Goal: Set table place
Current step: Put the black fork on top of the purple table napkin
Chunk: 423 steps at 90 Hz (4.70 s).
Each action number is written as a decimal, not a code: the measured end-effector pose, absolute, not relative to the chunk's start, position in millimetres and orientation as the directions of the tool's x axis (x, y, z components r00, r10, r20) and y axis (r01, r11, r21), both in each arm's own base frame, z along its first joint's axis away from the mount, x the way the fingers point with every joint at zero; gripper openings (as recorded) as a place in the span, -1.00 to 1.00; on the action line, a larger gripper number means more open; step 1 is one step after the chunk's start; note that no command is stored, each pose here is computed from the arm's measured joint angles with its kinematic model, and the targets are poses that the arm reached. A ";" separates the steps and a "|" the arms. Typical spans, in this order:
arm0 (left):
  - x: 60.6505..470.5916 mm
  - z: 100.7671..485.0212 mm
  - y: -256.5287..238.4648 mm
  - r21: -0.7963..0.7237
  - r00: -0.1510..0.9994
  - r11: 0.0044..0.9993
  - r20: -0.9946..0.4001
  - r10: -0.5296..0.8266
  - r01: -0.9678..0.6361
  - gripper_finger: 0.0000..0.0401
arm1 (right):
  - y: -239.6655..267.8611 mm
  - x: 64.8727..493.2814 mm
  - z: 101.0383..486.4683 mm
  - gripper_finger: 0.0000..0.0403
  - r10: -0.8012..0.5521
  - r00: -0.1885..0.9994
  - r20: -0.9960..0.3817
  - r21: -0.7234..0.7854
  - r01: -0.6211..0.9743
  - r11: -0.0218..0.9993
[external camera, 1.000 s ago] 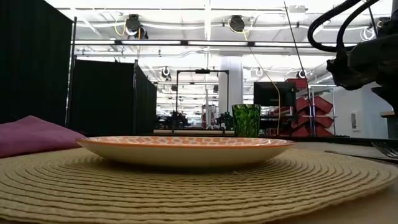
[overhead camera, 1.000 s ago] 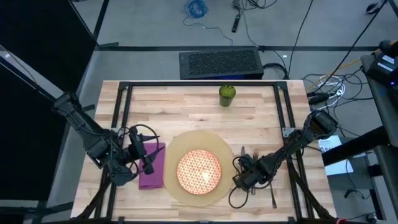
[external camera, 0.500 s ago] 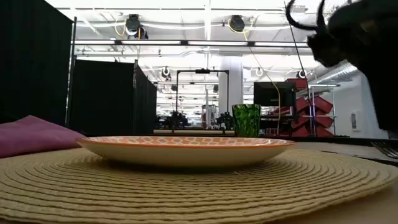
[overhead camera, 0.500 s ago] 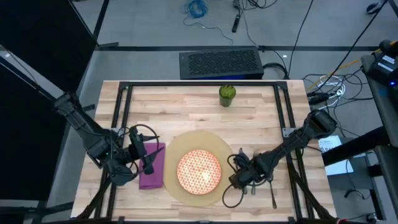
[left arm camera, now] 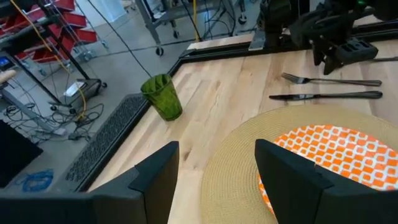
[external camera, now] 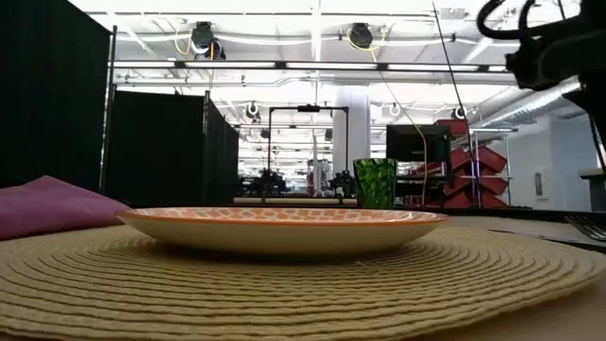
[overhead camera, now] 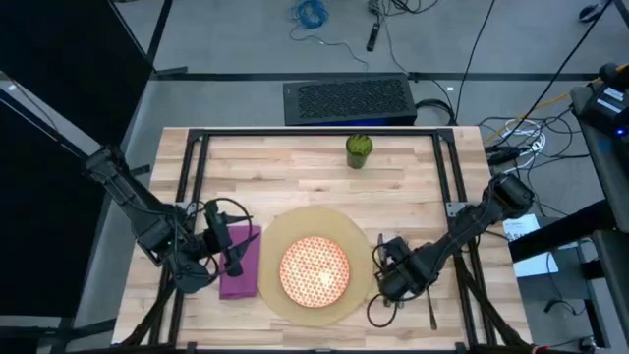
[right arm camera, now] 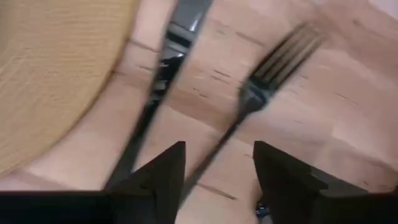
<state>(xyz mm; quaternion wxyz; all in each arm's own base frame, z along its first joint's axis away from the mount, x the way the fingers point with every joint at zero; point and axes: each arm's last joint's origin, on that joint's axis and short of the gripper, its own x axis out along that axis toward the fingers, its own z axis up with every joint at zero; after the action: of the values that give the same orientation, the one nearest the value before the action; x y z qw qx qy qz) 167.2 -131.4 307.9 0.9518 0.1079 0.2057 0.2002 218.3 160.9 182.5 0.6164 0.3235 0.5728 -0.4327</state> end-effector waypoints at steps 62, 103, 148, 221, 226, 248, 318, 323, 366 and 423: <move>164.2 309.3 -132.6 0.282 0.843 0.905 -0.351 0.406 -0.319 -0.01 | 165.1 211.8 148.5 -0.12 -0.097 0.087 -0.991 0.053 0.947 0.317; 164.2 309.3 -132.7 0.281 0.843 0.905 -0.351 0.406 -0.319 -0.01 | 171.5 205.4 143.9 -0.16 -0.061 0.080 -0.995 0.058 0.952 0.301; 164.2 309.3 -132.7 0.279 0.844 0.907 -0.354 0.403 -0.316 -0.01 | 174.6 205.4 139.1 -0.50 -0.071 0.075 -0.995 0.049 0.949 0.312; 168.4 313.2 -133.6 0.222 0.853 0.906 -0.316 0.416 -0.359 -0.01 | 138.1 221.8 214.9 -1.00 -0.153 0.421 -0.894 0.284 0.797 0.533; 170.6 312.7 -132.4 0.224 0.847 0.900 -0.311 0.431 -0.375 -0.01 | 133.1 230.9 223.4 -1.00 -0.159 0.516 -0.842 0.348 0.743 0.572; 176.0 319.5 -130.8 0.161 0.833 0.861 -0.219 0.508 -0.482 -0.01 | 106.8 271.5 254.2 -1.00 -0.197 0.785 -0.587 0.415 0.501 0.760; 268.5 332.1 -66.2 0.014 0.964 0.990 -0.226 0.142 -0.143 -0.13 | 68.8 318.1 292.9 -1.00 -0.012 0.985 -0.171 0.316 0.066 0.946; 271.7 334.5 -66.2 -0.002 0.977 0.996 -0.196 0.084 -0.086 -0.13 | 65.8 318.5 292.8 -1.00 -0.015 0.984 -0.175 0.316 0.070 0.946; 274.2 331.2 -60.9 0.035 0.971 0.995 -0.219 0.098 -0.093 -0.13 | 56.1 321.5 296.8 -1.00 0.048 0.990 -0.136 0.342 0.001 0.940; 279.6 332.1 -58.5 0.019 0.979 0.996 -0.184 0.085 -0.083 -0.13 | 50.1 328.6 289.1 -1.00 0.034 0.988 -0.148 0.344 0.019 0.939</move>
<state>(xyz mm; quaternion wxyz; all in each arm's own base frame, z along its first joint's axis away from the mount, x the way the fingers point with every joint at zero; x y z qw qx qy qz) 279.6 -58.5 332.1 0.9948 0.0055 0.0927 0.0420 328.6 50.1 289.1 0.9816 0.1750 0.0762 0.0038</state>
